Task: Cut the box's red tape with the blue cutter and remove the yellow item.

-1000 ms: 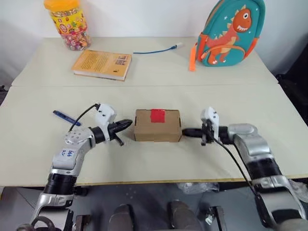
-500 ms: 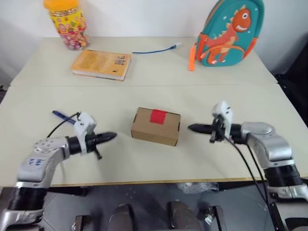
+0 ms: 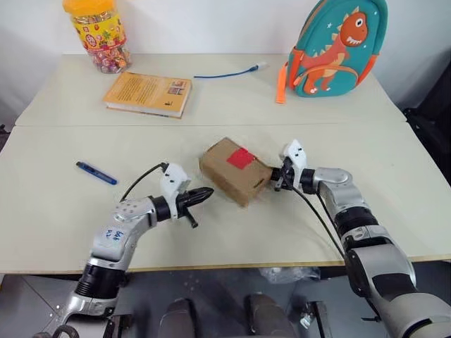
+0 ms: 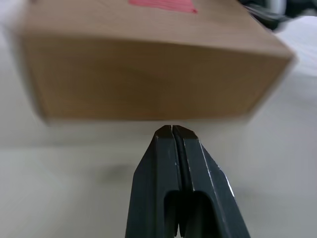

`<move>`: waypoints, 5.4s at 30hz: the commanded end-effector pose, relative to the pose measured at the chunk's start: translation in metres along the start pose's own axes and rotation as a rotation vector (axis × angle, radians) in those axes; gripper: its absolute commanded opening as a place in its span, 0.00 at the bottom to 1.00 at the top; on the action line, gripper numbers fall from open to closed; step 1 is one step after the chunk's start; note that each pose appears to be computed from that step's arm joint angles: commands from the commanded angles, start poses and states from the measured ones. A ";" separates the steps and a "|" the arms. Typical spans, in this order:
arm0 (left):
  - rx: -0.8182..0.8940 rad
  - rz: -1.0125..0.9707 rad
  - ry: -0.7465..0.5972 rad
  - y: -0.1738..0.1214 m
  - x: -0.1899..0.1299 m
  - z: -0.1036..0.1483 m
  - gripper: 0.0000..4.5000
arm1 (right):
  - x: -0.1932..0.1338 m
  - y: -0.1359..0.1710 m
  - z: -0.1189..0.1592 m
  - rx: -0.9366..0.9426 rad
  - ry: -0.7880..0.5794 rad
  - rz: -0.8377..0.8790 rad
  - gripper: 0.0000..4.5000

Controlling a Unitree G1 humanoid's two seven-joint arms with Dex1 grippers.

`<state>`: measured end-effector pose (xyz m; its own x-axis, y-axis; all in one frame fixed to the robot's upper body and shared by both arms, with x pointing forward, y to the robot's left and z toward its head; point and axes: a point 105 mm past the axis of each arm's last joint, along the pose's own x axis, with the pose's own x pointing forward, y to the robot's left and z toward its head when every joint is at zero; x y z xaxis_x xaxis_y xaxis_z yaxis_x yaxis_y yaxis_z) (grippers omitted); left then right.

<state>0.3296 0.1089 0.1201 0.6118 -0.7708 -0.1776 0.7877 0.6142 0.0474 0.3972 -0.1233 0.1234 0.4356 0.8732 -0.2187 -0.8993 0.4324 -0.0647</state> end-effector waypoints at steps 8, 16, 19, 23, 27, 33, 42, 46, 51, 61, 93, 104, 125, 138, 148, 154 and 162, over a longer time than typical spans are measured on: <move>0.023 -0.108 -0.010 -0.027 0.014 0.002 0.01 | -0.031 0.007 0.007 -0.058 0.058 0.021 0.00; 0.025 -0.220 0.018 -0.052 0.036 -0.007 0.01 | -0.019 -0.005 0.013 -0.118 0.065 -0.082 0.00; 0.040 -0.240 0.019 -0.059 0.042 -0.007 0.01 | -0.019 0.003 0.009 -0.104 0.082 -0.021 0.00; 0.054 -0.195 0.000 -0.050 0.025 -0.001 0.01 | -0.028 0.003 0.008 -0.119 0.100 -0.015 0.00; 0.059 -0.123 -0.021 -0.035 0.004 0.003 0.01 | -0.027 -0.017 0.016 -0.165 0.069 -0.142 0.00; 0.075 0.032 -0.079 -0.007 0.006 0.010 0.01 | 0.000 -0.022 0.028 -0.213 -0.002 -0.166 0.00; 0.087 -0.078 -0.067 -0.023 0.035 0.009 0.01 | 0.024 0.000 0.028 -0.180 -0.046 0.007 0.00; 0.061 -0.178 -0.046 -0.042 0.033 0.003 0.01 | 0.013 0.015 0.022 -0.167 -0.024 0.141 0.00; 0.040 -0.227 -0.050 -0.061 0.033 0.001 0.01 | -0.012 0.018 0.010 -0.153 0.033 0.159 0.00; 0.029 -0.178 -0.025 -0.059 0.035 -0.008 0.01 | -0.032 0.012 -0.005 -0.129 0.065 0.058 0.00; -0.120 1.212 -0.143 0.021 -0.341 -0.064 1.00 | -0.102 0.113 0.102 -0.279 -0.481 0.169 1.00; -0.248 1.186 -0.233 0.070 -0.183 0.013 1.00 | -0.111 0.101 0.107 -0.295 -0.420 0.197 1.00; -0.485 1.559 0.055 0.110 -0.087 0.010 1.00 | -0.110 0.101 0.113 -0.273 -0.410 0.185 1.00; -0.599 1.656 0.086 0.129 -0.095 -0.024 1.00 | -0.106 0.099 0.118 -0.292 -0.423 0.160 1.00; -0.625 1.646 0.112 0.131 -0.098 -0.039 1.00 | -0.105 0.100 0.117 -0.296 -0.424 0.154 1.00; -0.684 1.669 0.231 0.124 -0.099 -0.054 0.73 | -0.105 0.099 0.117 -0.290 -0.428 0.148 1.00; -0.725 1.713 0.310 0.116 -0.106 -0.068 0.19 | -0.106 0.097 0.118 -0.293 -0.431 0.140 1.00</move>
<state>0.3717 0.2638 0.1210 0.6194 0.6641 -0.4187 -0.7597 0.6416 -0.1060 0.2718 -0.1477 0.2460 0.2444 0.9583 0.1478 -0.9113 0.2791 -0.3028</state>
